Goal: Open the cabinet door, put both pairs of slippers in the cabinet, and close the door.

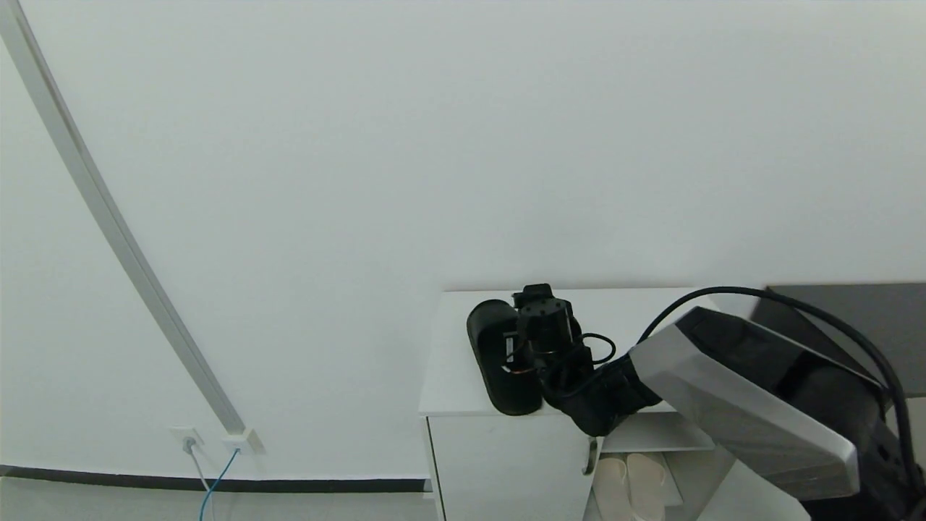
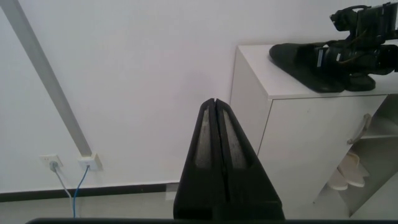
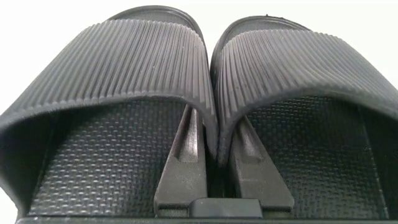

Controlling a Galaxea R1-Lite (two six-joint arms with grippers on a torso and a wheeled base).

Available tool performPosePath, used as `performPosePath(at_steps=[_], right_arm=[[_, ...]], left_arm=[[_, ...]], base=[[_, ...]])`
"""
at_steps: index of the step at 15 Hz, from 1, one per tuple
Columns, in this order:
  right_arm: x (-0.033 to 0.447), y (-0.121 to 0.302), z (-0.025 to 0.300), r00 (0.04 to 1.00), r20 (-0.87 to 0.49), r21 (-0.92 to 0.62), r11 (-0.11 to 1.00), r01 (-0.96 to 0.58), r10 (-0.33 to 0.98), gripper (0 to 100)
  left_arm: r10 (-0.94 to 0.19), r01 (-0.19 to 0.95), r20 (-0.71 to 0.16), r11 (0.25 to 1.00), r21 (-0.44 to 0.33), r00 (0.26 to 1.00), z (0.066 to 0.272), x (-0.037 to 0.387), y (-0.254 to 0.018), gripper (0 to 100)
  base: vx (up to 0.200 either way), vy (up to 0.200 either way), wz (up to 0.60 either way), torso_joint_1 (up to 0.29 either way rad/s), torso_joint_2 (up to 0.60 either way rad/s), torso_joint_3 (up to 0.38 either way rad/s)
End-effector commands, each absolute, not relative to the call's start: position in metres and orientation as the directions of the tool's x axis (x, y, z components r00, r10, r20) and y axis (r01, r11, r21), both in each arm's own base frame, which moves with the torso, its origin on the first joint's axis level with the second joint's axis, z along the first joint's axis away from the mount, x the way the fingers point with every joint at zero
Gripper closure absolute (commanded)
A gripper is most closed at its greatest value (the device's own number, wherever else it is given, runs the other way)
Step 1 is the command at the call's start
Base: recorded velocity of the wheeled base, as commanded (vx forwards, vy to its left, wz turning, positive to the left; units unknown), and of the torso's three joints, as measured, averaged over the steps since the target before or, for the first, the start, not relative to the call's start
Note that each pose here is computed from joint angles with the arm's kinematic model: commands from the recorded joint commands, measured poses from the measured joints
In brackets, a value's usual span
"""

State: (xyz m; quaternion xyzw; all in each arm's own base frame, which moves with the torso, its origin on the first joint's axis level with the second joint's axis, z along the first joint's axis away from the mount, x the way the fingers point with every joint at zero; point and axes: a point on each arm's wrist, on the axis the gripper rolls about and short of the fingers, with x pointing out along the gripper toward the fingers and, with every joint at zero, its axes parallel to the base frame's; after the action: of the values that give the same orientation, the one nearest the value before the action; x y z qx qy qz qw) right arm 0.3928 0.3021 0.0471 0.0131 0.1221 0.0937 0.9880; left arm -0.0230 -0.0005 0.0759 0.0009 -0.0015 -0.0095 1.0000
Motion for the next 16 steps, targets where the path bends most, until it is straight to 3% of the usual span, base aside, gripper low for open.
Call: performPosePath(at_steps=[1, 10, 13, 16], right_arm=[[0.359, 0.284, 0.100, 0.948, -0.188, 0.066, 0.967, -0.248, 0.256, 100], [0.212, 0.215, 0.147, 0.778, -0.184, 0.076, 0.798, -0.598, 0.600, 100], [0.204, 0.207, 0.148, 0.759, -0.186, 0.067, 0.779, -0.624, 0.624, 100], [0.206, 0.202, 0.146, 0.752, -0.161, -0.052, 0.755, -0.653, 0.639, 100]], left_arm=[[-0.017, 0.017, 0.002, 1.000, 0.000, 1.000, 0.076, -0.023, -0.001, 100], [-0.017, 0.017, 0.002, 1.000, -0.002, 1.000, 0.076, -0.023, -0.001, 100], [-0.017, 0.017, 0.002, 1.000, -0.002, 1.000, 0.076, -0.023, -0.001, 100], [-0.015, 0.015, 0.002, 1.000, -0.002, 1.000, 0.076, -0.023, -0.001, 100]], base=[[0.000, 0.000, 0.00, 0.000, 0.00, 0.000], [0.000, 0.000, 0.00, 0.000, 0.00, 0.000], [0.000, 0.000, 0.00, 0.000, 0.00, 0.000], [0.000, 0.000, 0.00, 0.000, 0.00, 0.000]])
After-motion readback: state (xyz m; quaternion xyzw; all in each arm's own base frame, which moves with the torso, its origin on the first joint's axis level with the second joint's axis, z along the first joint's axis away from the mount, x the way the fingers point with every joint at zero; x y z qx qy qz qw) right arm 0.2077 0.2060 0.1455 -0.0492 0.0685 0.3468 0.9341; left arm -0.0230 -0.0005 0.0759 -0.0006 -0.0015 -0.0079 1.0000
